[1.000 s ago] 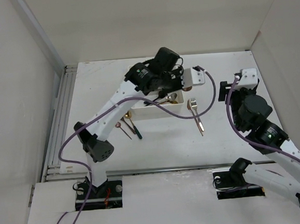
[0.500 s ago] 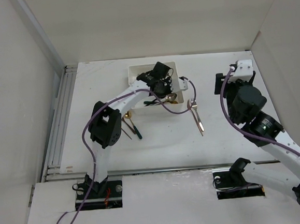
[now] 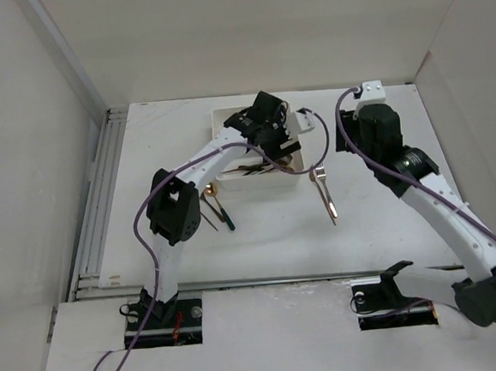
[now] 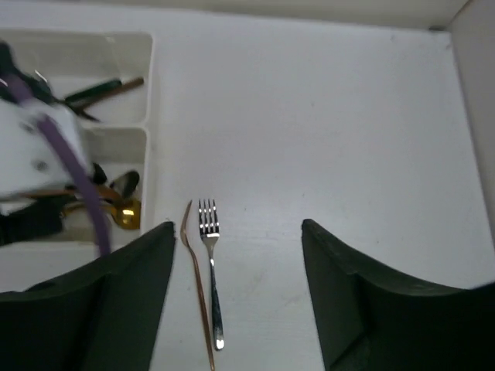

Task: Sort the eating utensils into containers

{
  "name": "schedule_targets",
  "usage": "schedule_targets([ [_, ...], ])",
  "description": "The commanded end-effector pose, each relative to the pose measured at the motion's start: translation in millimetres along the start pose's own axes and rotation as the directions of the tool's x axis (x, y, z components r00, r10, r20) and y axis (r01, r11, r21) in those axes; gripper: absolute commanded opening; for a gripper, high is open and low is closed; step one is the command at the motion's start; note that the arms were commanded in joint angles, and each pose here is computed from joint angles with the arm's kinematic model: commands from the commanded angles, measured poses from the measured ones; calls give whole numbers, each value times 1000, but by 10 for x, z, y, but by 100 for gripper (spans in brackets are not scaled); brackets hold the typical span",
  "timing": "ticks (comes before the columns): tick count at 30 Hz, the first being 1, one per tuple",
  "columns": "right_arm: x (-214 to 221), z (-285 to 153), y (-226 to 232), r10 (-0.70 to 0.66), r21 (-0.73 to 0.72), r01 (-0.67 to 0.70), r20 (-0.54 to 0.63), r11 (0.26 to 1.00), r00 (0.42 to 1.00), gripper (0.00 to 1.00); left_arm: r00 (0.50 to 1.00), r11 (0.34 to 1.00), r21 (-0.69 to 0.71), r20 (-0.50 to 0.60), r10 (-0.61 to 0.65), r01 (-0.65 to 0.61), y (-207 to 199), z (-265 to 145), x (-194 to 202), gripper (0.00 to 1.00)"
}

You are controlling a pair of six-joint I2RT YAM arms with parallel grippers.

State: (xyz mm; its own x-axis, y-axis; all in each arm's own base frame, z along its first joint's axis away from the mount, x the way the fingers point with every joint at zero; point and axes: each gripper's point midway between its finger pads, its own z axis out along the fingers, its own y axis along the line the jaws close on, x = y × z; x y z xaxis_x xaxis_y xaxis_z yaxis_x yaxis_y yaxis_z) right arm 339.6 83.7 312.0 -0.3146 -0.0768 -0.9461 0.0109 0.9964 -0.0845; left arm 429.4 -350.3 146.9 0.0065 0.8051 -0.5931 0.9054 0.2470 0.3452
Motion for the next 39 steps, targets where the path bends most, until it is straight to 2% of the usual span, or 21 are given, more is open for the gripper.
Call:
schedule_targets([
  [1,79,158,144,166,-165,-187,-129,968,978,64,976,979,-137,180,-126,152,473,-791,-559,80],
  [4,235,446,173,233,-190,-279,-235,941,944,59,935,915,-247,240,-262,320,771,-1253,-573,86],
  [7,515,728,136,237,-168,-304,-330,938,914,57,882,828,-315,257,-396,464,1057,-1688,-306,88],
  [8,637,781,165,210,-163,-283,-362,945,908,55,816,746,-335,295,-497,575,1219,-1921,-109,88],
  [10,1053,893,284,118,-160,-215,-465,963,877,54,727,651,-324,325,-605,686,1326,-2117,159,90],
  [12,1247,941,375,102,-183,-229,-525,956,845,54,567,516,-236,360,-741,823,1374,-2328,540,95],
  [14,1392,1035,455,92,-199,-243,-563,950,821,52,418,382,-175,299,-858,908,1191,-2160,1035,100],
  [17,1570,1209,417,71,-165,-205,-589,965,805,46,92,74,-77,257,-962,994,988,-2129,1873,100],
  [19,1693,1259,420,41,-171,-184,-615,968,787,43,-11,-24,-49,248,-969,999,860,-2133,2152,100],
  [20,1806,1274,420,22,-171,-172,-647,970,763,43,-33,-49,-59,258,-965,997,815,-2164,2277,100],
  [21,1864,1255,463,-4,-187,-158,-658,970,753,43,-34,-54,-69,259,-965,996,743,-2176,2368,100],
  [23,1926,1219,548,-45,-212,-131,-668,968,743,43,63,-21,-236,341,-938,971,857,-2443,2514,100],
  [24,1971,1196,561,-55,-212,-121,-673,970,737,43,194,24,-398,391,-900,917,1016,-2720,2558,100],
  [25,1988,1180,556,-64,-204,-103,-676,974,734,43,275,68,-458,402,-874,886,1082,-2815,2462,100],
  [28,2125,1136,532,-47,-174,-109,-709,979,704,43,421,77,-583,482,-768,809,1373,-3234,2392,100],
  [30,2234,1113,391,-24,-124,-97,-731,988,682,43,402,-24,-612,548,-734,790,1508,-3467,2528,100],
  [32,2285,1085,342,-29,-120,-91,-743,989,668,43,312,-95,-585,554,-772,805,1483,-3367,2726,100],
  [34,2364,1078,335,-44,-125,-80,-759,989,649,43,275,-15,-493,510,-815,870,1416,-3242,2743,100],
  [37,2456,1041,343,-50,-129,-83,-779,988,624,44,201,56,-319,444,-873,946,1172,-2901,2643,80],
  [38,2528,1008,388,-62,-143,-86,-791,986,608,44,198,57,-321,426,-883,945,1068,-2813,2662,74],
  [39,2528,1002,408,-53,-141,-98,-794,985,606,45,239,69,-376,427,-872,924,1062,-2773,2607,74],
])
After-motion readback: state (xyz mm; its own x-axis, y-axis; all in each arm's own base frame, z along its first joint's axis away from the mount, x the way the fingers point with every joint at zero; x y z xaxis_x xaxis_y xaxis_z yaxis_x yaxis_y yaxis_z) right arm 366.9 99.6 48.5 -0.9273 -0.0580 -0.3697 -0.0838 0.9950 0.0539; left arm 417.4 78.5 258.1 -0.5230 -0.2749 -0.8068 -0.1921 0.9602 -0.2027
